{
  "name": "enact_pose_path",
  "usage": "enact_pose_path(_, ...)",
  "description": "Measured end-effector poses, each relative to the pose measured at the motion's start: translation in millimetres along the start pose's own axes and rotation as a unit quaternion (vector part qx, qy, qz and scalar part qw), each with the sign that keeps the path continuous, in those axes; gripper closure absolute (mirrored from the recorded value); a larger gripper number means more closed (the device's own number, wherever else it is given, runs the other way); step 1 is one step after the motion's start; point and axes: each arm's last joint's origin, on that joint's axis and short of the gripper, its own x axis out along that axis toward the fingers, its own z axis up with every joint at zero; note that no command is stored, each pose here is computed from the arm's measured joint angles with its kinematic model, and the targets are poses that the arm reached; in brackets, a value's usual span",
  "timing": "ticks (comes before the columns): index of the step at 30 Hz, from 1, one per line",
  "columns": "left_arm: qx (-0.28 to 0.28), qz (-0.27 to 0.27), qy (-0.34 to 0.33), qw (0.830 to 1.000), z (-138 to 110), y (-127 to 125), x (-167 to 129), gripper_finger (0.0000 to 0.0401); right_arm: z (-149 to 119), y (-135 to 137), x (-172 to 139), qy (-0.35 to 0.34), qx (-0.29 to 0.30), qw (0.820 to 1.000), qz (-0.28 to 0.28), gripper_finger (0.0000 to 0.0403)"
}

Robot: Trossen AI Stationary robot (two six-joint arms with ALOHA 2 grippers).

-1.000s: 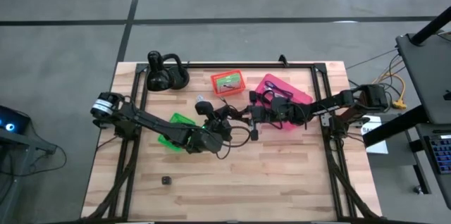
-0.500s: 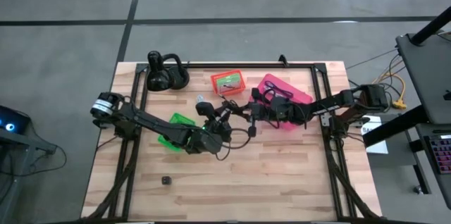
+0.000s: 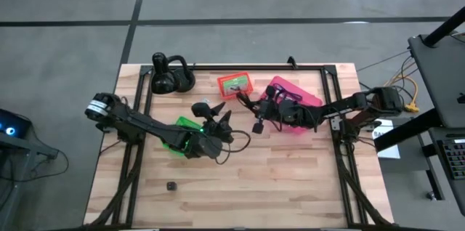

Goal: Pick and place items into bin
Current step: Put the black charger cable into the pink bin

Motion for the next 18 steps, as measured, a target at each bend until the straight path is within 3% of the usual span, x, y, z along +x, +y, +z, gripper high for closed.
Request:
enact_pose_path(7,-0.030,-0.022,-0.001,0.999,-5.4,16.6,-22.9,0.0228,-3.0,-5.2,-1.9,0.029,-0.018,0.996,-0.086,0.0377)
enact_pose_path(13,-0.045,-0.039,0.002,0.998,-13.5,27.7,-38.4,0.0228,-1.0,-6.1,-3.5,0.029,-0.028,0.995,-0.096,0.0377)
enact_pose_path(18,-0.045,-0.047,-0.002,0.998,-14.5,33.5,-45.4,0.0228,-2.4,-10.1,-6.3,0.055,-0.046,0.986,-0.151,0.0377)
